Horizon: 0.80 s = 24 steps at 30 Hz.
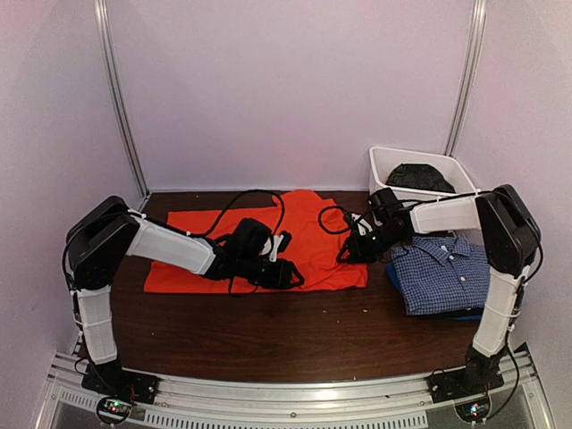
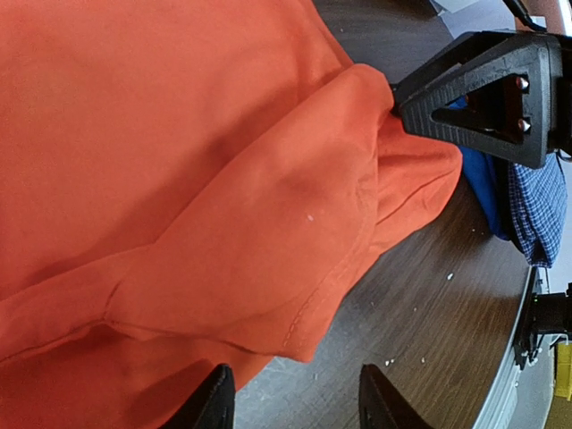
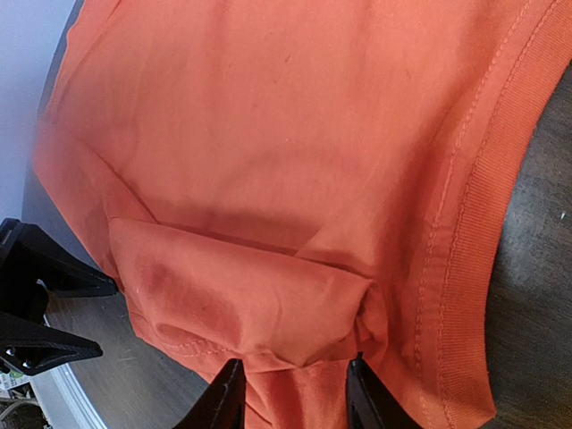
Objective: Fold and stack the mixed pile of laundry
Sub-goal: Adjust the 1/3-folded T-shirt at the center of the board.
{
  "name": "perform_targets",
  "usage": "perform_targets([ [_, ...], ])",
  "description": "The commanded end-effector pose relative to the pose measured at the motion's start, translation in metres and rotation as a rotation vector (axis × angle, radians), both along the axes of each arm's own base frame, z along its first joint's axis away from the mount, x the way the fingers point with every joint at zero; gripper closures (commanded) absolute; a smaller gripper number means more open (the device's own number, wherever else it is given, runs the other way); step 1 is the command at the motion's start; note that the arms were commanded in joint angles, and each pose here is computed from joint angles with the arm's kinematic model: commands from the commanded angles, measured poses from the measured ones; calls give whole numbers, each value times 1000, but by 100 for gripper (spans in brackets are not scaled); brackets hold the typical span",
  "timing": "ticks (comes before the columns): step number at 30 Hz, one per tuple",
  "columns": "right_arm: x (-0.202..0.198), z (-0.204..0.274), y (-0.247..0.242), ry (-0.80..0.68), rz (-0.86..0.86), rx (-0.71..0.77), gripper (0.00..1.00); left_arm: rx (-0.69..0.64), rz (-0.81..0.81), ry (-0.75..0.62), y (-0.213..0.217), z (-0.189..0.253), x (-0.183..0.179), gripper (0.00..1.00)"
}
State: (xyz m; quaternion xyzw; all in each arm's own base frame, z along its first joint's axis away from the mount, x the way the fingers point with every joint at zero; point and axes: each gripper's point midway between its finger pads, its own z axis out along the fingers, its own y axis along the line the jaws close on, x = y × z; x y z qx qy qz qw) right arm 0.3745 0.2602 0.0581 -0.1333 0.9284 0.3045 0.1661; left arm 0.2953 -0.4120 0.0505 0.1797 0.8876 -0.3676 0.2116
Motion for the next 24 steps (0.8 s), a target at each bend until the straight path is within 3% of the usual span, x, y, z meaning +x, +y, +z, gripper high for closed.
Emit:
perform_targets([
  [1, 7, -1, 1, -7, -3, 9, 61, -88, 6, -11, -20, 14, 7, 53],
  [8, 5, -12, 0, 8, 0, -2, 57, -58, 24, 6, -21, 1, 9, 52],
  [13, 9, -12, 4, 2, 5, 21, 63, -62, 22, 32, -25, -7, 8, 54],
  [24, 14, 10, 11, -32, 15, 63, 95, -97, -4, 27, -34, -2, 2, 54],
])
